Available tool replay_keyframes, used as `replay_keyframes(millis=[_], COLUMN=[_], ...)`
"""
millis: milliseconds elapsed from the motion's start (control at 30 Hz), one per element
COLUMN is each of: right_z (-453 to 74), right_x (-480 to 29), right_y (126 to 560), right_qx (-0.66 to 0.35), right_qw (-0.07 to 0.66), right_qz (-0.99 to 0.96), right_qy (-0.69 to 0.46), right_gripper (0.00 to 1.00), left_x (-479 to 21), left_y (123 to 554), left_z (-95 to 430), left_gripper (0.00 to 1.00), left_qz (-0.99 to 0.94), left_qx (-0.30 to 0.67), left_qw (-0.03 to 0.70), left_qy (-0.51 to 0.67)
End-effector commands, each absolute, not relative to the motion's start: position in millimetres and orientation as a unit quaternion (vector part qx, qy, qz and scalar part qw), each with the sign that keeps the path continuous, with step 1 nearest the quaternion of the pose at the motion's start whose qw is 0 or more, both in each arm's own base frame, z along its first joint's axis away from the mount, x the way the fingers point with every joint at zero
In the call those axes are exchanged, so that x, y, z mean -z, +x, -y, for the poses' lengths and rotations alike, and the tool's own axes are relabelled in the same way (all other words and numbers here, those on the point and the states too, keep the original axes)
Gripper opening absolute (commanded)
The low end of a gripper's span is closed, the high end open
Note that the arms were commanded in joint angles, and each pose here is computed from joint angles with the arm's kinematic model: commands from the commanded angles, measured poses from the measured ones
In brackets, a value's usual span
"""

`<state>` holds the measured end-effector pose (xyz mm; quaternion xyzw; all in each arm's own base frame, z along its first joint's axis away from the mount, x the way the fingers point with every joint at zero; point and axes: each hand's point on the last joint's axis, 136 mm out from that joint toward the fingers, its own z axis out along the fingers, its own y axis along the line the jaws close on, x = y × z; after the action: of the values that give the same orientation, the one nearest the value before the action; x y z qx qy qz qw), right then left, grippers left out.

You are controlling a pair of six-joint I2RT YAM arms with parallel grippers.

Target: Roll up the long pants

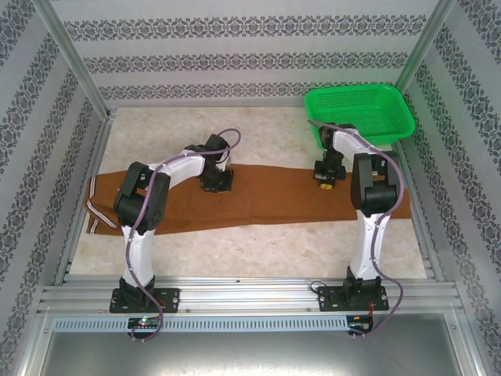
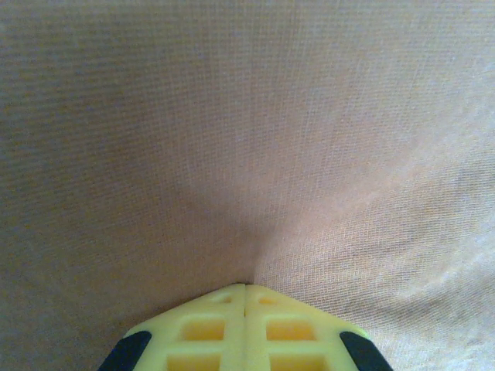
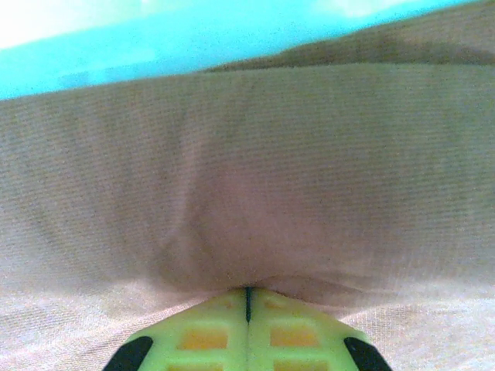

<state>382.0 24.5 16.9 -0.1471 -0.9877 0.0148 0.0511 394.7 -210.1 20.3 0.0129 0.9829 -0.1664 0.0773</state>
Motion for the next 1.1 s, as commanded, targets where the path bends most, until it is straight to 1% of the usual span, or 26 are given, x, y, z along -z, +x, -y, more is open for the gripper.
replay_keyframes(millis=[0,33,67,100,133,167,200,300,400,500,600,667,700,767,833,867,967,1000,1067], right_z=[-18.4,-19.5,-20.8,-22.4,-23.2,-24.4,-25.9,-27.2,-31.0,-34.9,-39.5,-43.5,-44.6,-46.6,-47.3,-46.8,-49.1,-49.4,-49.9], right_x=[-28.8,-35.2,-43.8,-50.7,-56.6,-62.7,-66.1,-71.9,-69.8,-61.3,-52.7,-49.0,-48.4,-48.7,-49.7,-49.5,-46.8,-45.6,-43.0], right_y=[384.5,385.4,386.5,384.8,383.7,382.3,379.6,375.5,375.9,377.8,378.5,379.7,380.3,382.7,385.1,385.7,386.1,385.7,385.5], right_qx=[-0.029,-0.025,-0.019,-0.016,-0.012,-0.007,0.000,0.009,0.020,0.029,0.038,0.047,0.050,0.055,0.058,0.059,0.064,0.065,0.067], right_qw=[0.040,0.027,0.012,-0.001,-0.011,-0.023,-0.030,-0.045,-0.047,-0.041,-0.032,-0.029,-0.028,-0.030,-0.034,-0.034,-0.032,-0.031,-0.030], right_qz=[0.989,0.989,0.990,0.990,0.990,0.990,0.990,0.989,0.989,0.990,0.990,0.990,0.990,0.990,0.989,0.989,0.989,0.989,0.988], right_qy=[-0.141,-0.140,-0.140,-0.137,-0.137,-0.137,-0.137,-0.137,-0.136,-0.133,-0.131,-0.129,-0.129,-0.129,-0.129,-0.131,-0.132,-0.132,-0.132], right_gripper=[0.00,0.00,0.00,0.00,0.00,0.00,0.00,0.00,0.00,0.00,0.00,0.00,0.00,0.00,0.00,0.00,0.00,0.00,0.00], left_x=[5.2,-5.8,-21.8,-40.1,-60.7,-83.1,-104.0,-148.0,-158.7,-161.5,-170.4,-183.5,-190.8,-199.0,-202.9,-201.0,-194.6,-191.2,-179.7], left_y=[393.3,396.7,399.4,399.1,398.8,396.2,392.7,378.5,352.3,329.4,304.8,297.6,294.0,294.0,288.4,279.2,271.4,275.4,276.1], left_z=[182.9,176.3,166.0,157.3,147.7,132.9,119.9,77.6,28.0,-4.2,-36.5,-52.1,-59.5,-67.4,-81.8,-91.9,-107.1,-109.0,-115.4], left_gripper=[0.00,0.05,0.13,0.27,0.48,0.72,0.99,1.00,1.00,1.00,1.00,0.99,0.94,0.92,1.00,1.00,1.00,1.00,1.00], left_qz=[-0.995,-0.994,-0.992,-0.989,-0.985,-0.978,-0.972,-0.955,-0.916,-0.866,-0.849,-0.841,-0.835,-0.831,-0.815,-0.803,-0.776,-0.776,-0.775], left_qx=[0.070,0.054,0.033,0.020,0.007,-0.011,-0.017,0.005,0.026,0.059,0.014,-0.018,-0.031,-0.036,-0.053,-0.070,-0.061,-0.050,-0.056], left_qw=[0.072,0.090,0.116,0.144,0.175,0.207,0.234,0.278,0.318,0.372,0.369,0.381,0.387,0.390,0.388,0.377,0.373,0.375,0.352], left_qy=[0.023,0.024,0.023,0.021,0.013,-0.002,-0.019,-0.108,-0.243,-0.330,-0.379,-0.384,-0.391,-0.395,-0.426,-0.456,-0.504,-0.505,-0.521])
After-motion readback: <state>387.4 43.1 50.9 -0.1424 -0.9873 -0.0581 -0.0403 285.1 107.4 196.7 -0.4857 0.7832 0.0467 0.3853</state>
